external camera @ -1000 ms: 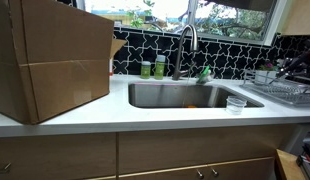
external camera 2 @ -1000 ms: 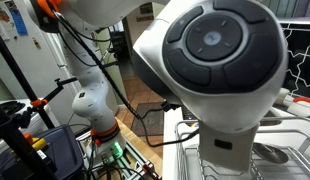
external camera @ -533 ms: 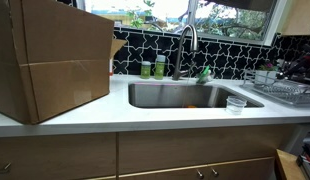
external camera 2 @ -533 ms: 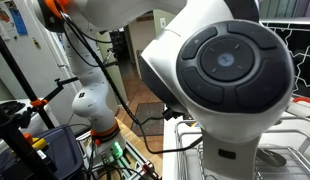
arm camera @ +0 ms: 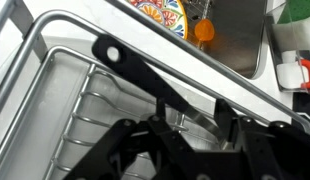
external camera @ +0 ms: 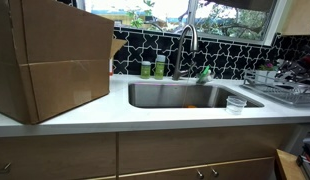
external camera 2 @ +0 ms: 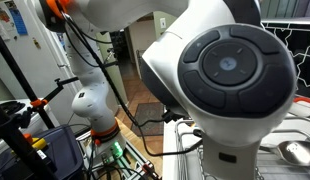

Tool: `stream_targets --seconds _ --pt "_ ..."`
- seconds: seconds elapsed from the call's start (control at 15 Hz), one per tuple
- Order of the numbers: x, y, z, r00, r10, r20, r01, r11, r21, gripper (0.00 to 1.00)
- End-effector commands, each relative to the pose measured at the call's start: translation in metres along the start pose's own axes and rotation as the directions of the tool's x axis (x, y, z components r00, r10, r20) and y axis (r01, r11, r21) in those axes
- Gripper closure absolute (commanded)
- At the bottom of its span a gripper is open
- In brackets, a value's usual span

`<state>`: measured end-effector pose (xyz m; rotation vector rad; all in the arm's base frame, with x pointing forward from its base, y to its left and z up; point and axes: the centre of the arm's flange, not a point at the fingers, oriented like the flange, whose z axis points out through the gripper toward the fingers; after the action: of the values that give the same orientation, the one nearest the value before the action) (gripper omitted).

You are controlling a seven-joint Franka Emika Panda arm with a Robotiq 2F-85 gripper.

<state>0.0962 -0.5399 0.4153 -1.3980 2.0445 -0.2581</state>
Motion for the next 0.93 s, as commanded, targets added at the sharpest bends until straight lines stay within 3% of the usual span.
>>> stream_targets --seconds 0.0,0.13,0.4,0.6,0.87 --pt "0.007 -0.001 -0.007 1.000 -0.005 -0.024 0.004 1.000 -0.014 0.15" --pt "0.006 -0.007 -0.016 1.000 -0.004 -0.031 0.004 1.000 0.003 0.01" --pt "-0.010 -0.030 -0.048 0.997 -0.038 -0.071 0.038 0.999 0.003 0.00" --pt "-0.035 -0.050 -0.068 0.985 -0.130 -0.113 0.125 0.991 -0.049 0.00" --pt "-0.079 -0.076 -0.084 0.930 -0.360 -0.078 0.349 0.928 -0.128 0.00"
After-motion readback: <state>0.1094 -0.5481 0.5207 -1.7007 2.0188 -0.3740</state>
